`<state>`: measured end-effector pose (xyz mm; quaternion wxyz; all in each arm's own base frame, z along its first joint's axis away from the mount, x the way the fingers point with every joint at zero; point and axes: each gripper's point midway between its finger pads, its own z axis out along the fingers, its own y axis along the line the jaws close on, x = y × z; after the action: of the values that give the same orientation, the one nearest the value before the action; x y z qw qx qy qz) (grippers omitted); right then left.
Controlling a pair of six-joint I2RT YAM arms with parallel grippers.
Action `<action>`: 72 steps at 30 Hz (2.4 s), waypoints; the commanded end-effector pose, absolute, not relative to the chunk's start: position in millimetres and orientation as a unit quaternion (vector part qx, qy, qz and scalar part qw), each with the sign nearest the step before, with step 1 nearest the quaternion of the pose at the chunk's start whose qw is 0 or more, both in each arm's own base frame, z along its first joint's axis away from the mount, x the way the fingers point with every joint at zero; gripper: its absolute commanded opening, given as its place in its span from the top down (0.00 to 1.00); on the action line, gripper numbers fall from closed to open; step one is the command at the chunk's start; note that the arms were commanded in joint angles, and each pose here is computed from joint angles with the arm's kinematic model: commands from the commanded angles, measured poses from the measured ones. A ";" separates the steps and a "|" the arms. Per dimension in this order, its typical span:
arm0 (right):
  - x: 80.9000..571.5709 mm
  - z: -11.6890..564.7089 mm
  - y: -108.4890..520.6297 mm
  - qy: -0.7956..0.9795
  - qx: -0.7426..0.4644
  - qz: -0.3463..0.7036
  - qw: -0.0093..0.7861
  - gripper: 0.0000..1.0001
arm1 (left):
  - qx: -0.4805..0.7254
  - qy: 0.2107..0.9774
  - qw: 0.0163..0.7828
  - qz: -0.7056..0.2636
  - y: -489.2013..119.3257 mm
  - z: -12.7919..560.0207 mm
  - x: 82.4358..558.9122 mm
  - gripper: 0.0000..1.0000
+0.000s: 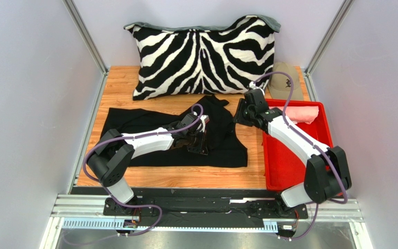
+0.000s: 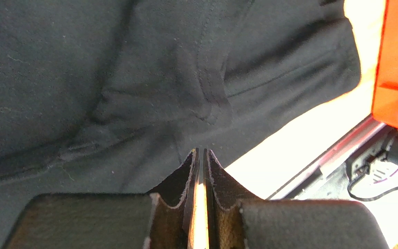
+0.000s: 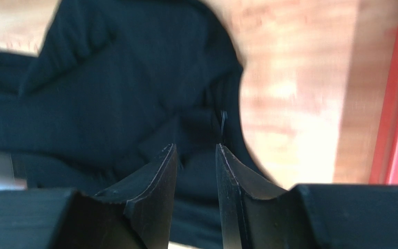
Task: Roll the t-shirts
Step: Fold the T-shirt at the center of the board.
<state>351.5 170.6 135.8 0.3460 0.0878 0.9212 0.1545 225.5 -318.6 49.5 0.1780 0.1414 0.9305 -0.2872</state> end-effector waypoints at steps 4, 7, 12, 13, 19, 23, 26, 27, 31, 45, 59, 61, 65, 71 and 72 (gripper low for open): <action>304.9 144.6 177.1 0.915 0.081 0.200 0.340 0.63 | 0.135 0.917 0.241 -0.288 -343.5 76.2 265.2 0.81; 286.8 134.1 174.5 0.920 0.079 0.199 0.328 0.62 | 0.134 0.919 0.251 -0.273 -348.0 79.1 279.1 0.80; 263.2 121.5 183.2 0.925 0.056 0.218 0.306 0.62 | 0.121 0.925 0.260 -0.247 -349.9 76.7 297.8 0.80; 260.3 118.4 185.6 0.926 0.051 0.221 0.301 0.62 | 0.116 0.927 0.261 -0.242 -348.1 76.1 300.5 0.79; 258.5 100.2 204.4 0.933 0.015 0.215 0.289 0.62 | 0.081 0.932 0.267 -0.231 -330.6 75.4 321.8 0.79; 267.5 81.1 215.2 0.941 0.004 0.199 0.275 0.63 | 0.075 0.933 0.270 -0.226 -321.7 78.2 327.9 0.79; 275.3 76.7 222.7 0.942 -0.005 0.193 0.274 0.64 | 0.074 0.933 0.273 -0.224 -317.7 80.6 329.7 0.79; 277.4 69.7 224.7 0.945 -0.007 0.190 0.267 0.64 | 0.074 0.932 0.275 -0.223 -316.6 82.1 330.0 0.79; 285.7 60.2 231.1 0.948 -0.018 0.182 0.260 0.65 | 0.078 0.932 0.275 -0.224 -313.1 85.9 328.8 0.79; 342.3 69.1 261.3 0.944 -0.034 0.167 0.281 0.66 | 0.079 0.923 0.286 -0.246 -293.1 117.7 300.0 0.79; 409.9 95.1 277.2 0.935 -0.011 0.188 0.300 0.66 | 0.088 0.918 0.247 -0.299 -302.3 105.2 271.5 0.79; 413.9 111.6 261.4 0.930 0.005 0.173 0.325 0.66 | 0.086 0.919 0.245 -0.296 -304.7 99.6 275.4 0.79; 399.8 122.6 239.6 0.928 0.021 0.152 0.339 0.66 | 0.073 0.925 0.257 -0.270 -307.7 91.1 294.9 0.78; 364.6 97.2 223.4 0.935 0.041 0.155 0.317 0.68 | 0.034 0.937 0.256 -0.237 -300.4 70.3 330.7 0.78; 359.2 91.0 224.5 0.937 0.043 0.163 0.307 0.68 | 0.023 0.936 0.259 -0.237 -295.9 69.6 338.3 0.78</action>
<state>372.5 227.1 98.5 0.3095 0.0272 0.9384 0.1511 301.7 -300.3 56.5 0.2241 0.0635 0.9438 -0.2347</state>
